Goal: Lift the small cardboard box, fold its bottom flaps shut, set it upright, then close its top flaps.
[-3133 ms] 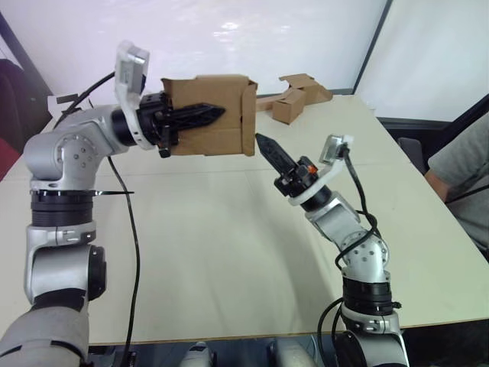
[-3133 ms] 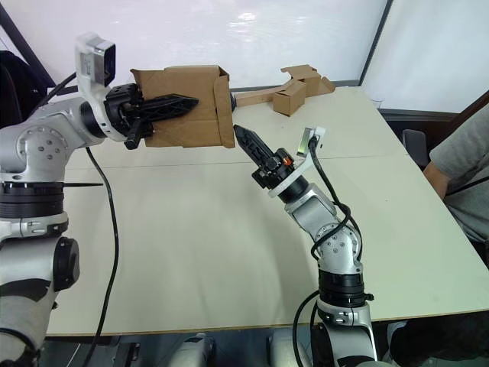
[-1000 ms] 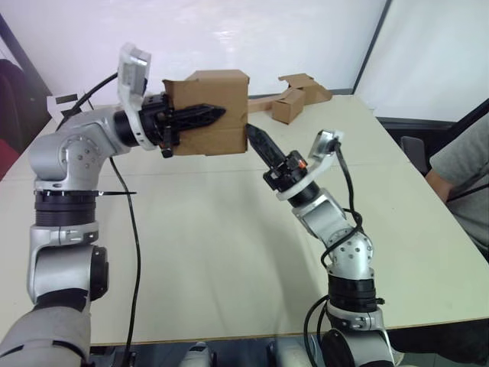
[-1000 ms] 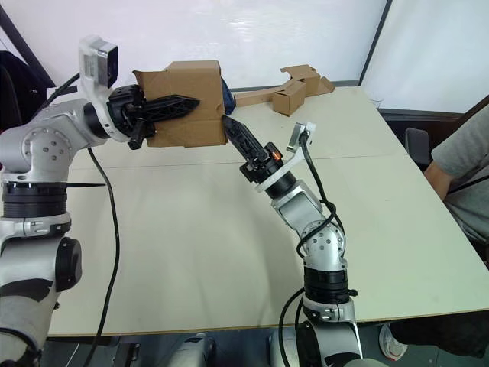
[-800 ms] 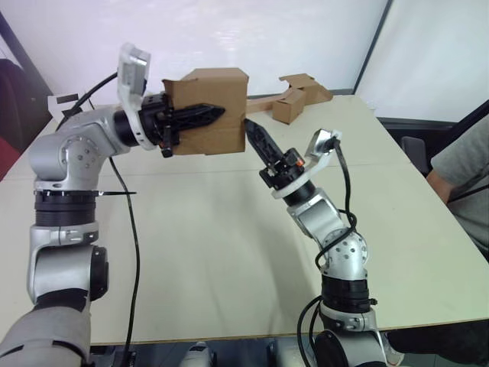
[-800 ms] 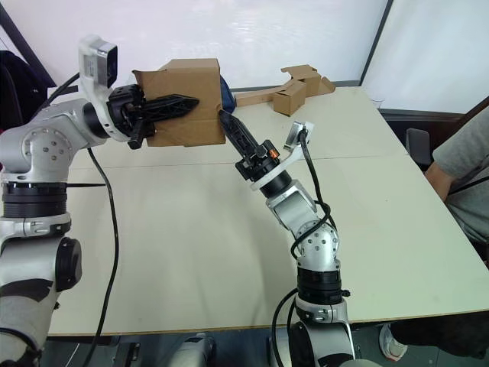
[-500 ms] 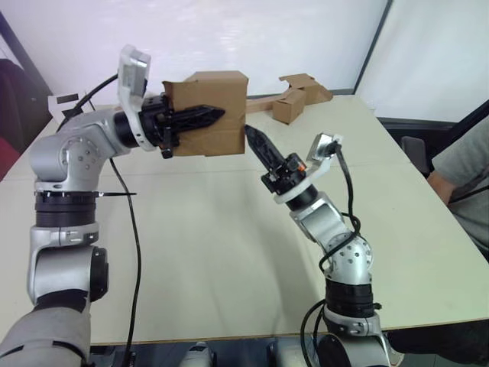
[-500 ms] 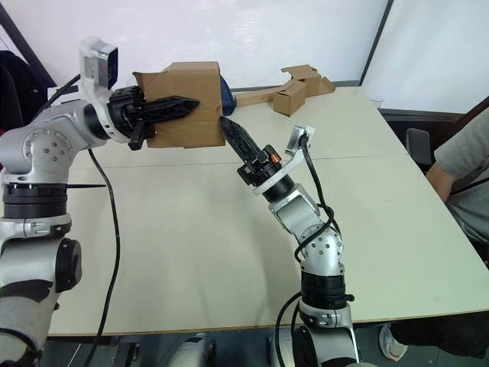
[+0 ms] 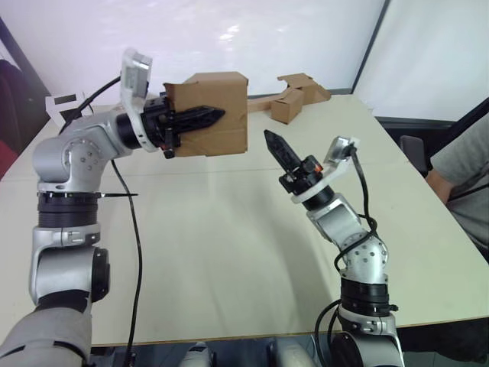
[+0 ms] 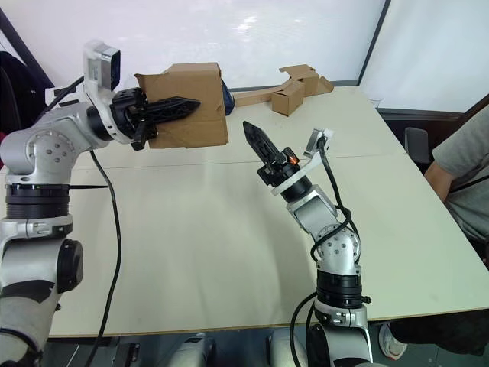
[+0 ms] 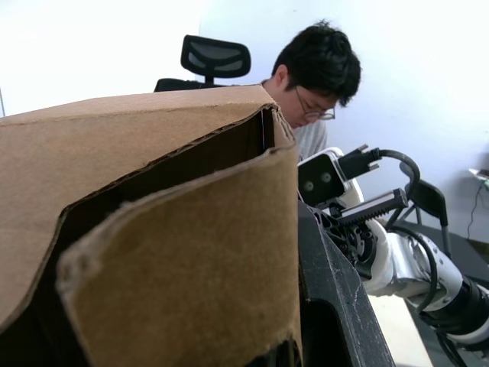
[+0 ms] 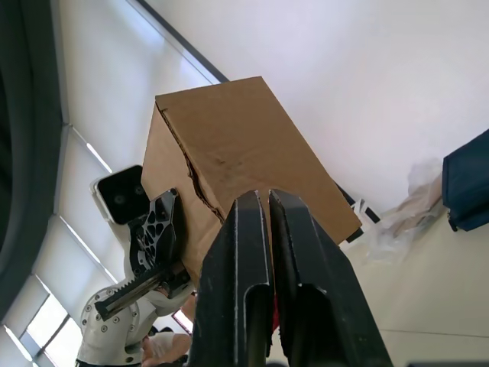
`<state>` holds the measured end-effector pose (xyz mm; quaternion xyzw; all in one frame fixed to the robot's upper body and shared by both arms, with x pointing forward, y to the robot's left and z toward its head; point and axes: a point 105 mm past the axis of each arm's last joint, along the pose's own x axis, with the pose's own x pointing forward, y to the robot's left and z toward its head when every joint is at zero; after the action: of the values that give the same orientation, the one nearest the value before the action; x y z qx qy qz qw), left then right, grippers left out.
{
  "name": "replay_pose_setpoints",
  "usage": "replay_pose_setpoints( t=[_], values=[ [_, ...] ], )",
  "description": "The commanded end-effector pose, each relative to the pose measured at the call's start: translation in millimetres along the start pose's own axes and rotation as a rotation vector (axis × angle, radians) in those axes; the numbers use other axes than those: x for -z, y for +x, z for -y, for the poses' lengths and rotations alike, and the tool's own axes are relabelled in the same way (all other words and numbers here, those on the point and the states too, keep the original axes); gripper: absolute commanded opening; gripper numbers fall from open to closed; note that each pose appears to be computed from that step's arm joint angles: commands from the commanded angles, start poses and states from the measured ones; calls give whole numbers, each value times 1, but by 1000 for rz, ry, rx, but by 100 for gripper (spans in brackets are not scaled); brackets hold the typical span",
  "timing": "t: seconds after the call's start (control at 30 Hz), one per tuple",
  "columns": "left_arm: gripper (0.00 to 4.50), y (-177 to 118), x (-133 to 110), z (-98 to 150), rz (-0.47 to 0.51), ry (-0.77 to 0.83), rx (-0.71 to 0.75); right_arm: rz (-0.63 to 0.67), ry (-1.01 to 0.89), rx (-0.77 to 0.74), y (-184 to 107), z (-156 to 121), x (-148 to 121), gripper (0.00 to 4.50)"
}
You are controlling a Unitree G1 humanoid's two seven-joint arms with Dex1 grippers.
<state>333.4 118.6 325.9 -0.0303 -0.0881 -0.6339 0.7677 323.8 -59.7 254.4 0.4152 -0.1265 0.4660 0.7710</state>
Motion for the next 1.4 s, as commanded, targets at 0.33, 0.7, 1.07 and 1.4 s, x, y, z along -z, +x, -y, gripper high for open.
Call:
replay_pose_setpoints(
  t=[0.33,0.7,1.07,1.4],
  values=[
    [0,6,-2,11,-3,23,39,-103,-35,-134,20,-33,26,4],
    [0,17,36,2,-449,181,14,-560,-671,97,-52,13,-2,4],
    [0,22,120,26,-1086,235,322,-1039,-956,9,-106,12,28,4],
    [84,39,135,39,-1220,177,375,-1032,-990,116,-117,20,47,0]
  ],
)
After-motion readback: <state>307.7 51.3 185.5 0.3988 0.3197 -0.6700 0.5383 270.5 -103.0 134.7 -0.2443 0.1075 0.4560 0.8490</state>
